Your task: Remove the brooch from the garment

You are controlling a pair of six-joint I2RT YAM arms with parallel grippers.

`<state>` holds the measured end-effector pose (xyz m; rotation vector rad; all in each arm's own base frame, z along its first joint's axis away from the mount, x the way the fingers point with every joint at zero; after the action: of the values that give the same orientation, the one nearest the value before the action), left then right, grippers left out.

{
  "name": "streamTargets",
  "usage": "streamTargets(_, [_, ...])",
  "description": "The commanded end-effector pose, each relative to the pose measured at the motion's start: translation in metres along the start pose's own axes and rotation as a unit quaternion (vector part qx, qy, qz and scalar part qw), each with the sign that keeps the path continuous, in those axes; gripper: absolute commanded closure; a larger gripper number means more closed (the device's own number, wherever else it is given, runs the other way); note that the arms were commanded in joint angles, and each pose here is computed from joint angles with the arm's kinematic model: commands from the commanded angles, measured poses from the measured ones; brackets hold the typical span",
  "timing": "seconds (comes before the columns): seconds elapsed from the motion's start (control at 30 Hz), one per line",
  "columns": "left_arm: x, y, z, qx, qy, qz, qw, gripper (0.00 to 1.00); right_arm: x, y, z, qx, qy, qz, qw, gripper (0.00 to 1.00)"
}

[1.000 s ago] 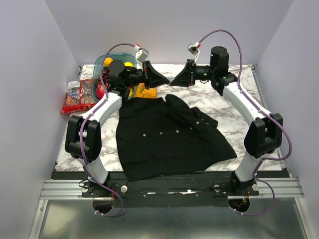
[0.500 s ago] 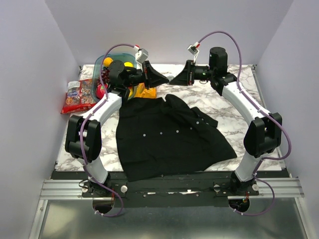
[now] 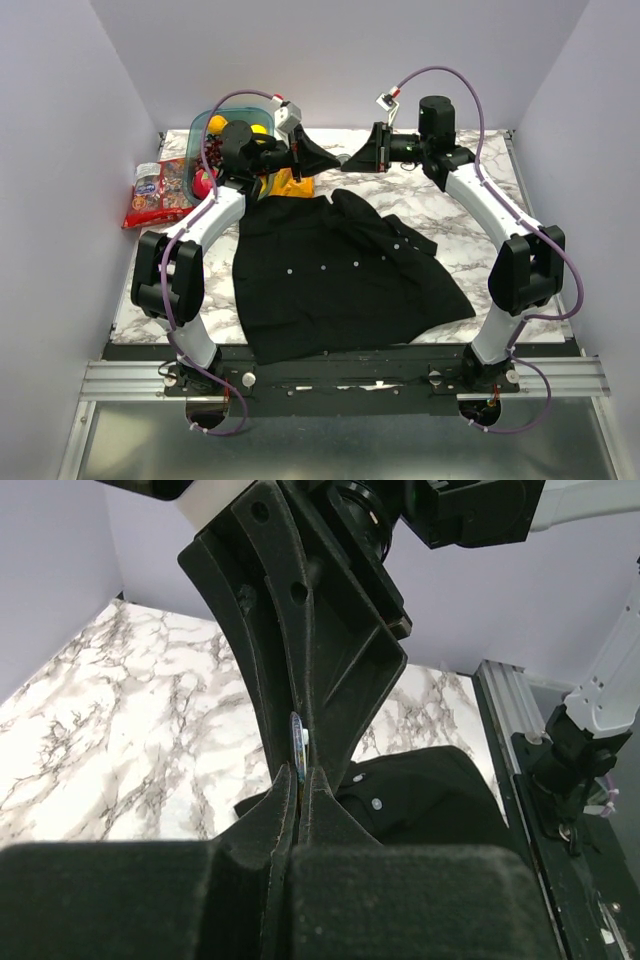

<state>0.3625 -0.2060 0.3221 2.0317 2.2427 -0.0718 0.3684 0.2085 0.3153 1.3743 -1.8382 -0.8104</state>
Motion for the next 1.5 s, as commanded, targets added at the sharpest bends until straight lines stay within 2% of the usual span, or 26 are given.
streamTargets(0.0, [-0.011,-0.044,-0.038,-0.07,-0.011,0.103,0.992,1.0,0.009,-0.051,-0.01,-0.052,-0.067,0.122,0.989,0.7])
streamTargets(0.1, [-0.011,-0.045,-0.036,-0.069,-0.01,0.097,0.993,1.0,0.015,-0.053,-0.008,-0.064,-0.073,0.132,0.987,0.7])
streamTargets(0.13, [-0.01,-0.045,-0.036,-0.07,-0.01,0.096,0.993,1.0,0.018,-0.056,-0.007,-0.067,-0.071,0.131,0.987,0.74])
streamTargets(0.17, [-0.01,-0.045,-0.035,-0.069,-0.009,0.093,0.993,1.0,0.02,-0.057,-0.008,-0.076,-0.079,0.143,0.984,0.99])
streamTargets(0.27, [-0.009,-0.044,-0.034,-0.069,-0.008,0.092,0.993,1.0,0.026,-0.061,-0.007,-0.069,-0.08,0.142,0.984,1.0])
streamTargets(0.33, [-0.01,-0.042,-0.031,-0.064,-0.004,0.084,0.994,1.0,0.025,-0.051,-0.009,-0.032,-0.058,0.081,0.994,0.99])
streamTargets(0.37, [-0.01,-0.041,-0.028,-0.058,-0.002,0.08,0.995,1.0,0.027,-0.046,-0.01,-0.012,-0.052,0.058,0.997,0.97])
streamTargets(0.47, [-0.01,-0.036,-0.022,-0.051,0.007,0.043,0.998,1.0,0.033,-0.026,-0.01,0.082,-0.02,-0.004,0.996,0.6])
streamTargets(0.5, [-0.01,-0.034,-0.021,-0.049,0.01,0.031,0.998,1.0,0.037,-0.023,-0.009,0.098,-0.019,-0.005,0.995,0.44])
streamTargets(0.53, [-0.009,-0.031,-0.022,-0.044,0.009,0.003,0.999,1.0,0.042,-0.023,-0.007,0.114,-0.016,-0.001,0.993,0.39])
streamTargets(0.6, [-0.005,-0.029,-0.021,-0.021,-0.006,-0.022,1.0,1.0,0.05,-0.015,-0.007,0.13,-0.021,0.003,0.991,0.38])
streamTargets(0.7, [-0.007,-0.027,-0.027,0.002,-0.022,-0.019,1.0,1.0,0.058,-0.011,-0.004,0.142,-0.018,-0.008,0.99,0.47])
streamTargets(0.77, [-0.009,-0.027,-0.026,0.012,-0.024,-0.004,1.0,1.0,0.059,-0.007,-0.003,0.156,-0.01,-0.029,0.987,0.48])
streamTargets(0.87, [-0.013,-0.027,-0.025,0.017,-0.023,0.014,0.999,1.0,0.058,0.0,-0.008,0.174,-0.009,-0.048,0.984,0.48])
streamTargets(1.1, [-0.016,-0.026,-0.022,0.028,-0.019,0.021,0.999,1.0,0.053,0.014,-0.018,0.207,0.013,-0.097,0.974,0.39])
streamTargets(1.23, [-0.016,-0.022,-0.02,0.037,-0.02,0.001,0.999,1.0,0.047,0.018,-0.015,0.201,0.024,-0.11,0.973,0.39])
streamTargets(1.47, [-0.017,-0.024,-0.023,0.035,-0.023,0.01,0.999,1.0,0.035,0.023,-0.006,0.197,0.042,-0.127,0.971,0.43])
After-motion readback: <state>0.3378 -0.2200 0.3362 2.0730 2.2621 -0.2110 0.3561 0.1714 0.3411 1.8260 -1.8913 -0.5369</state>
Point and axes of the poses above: each gripper's point midway between its finger pads, its own x axis back along the fingers, its own y axis along the line the jaws close on, z = x × y, the point moved 9 cm from there along x, back along the fingers, and after that the axes turned 12 degrees about -x, right-handed, at the moved point
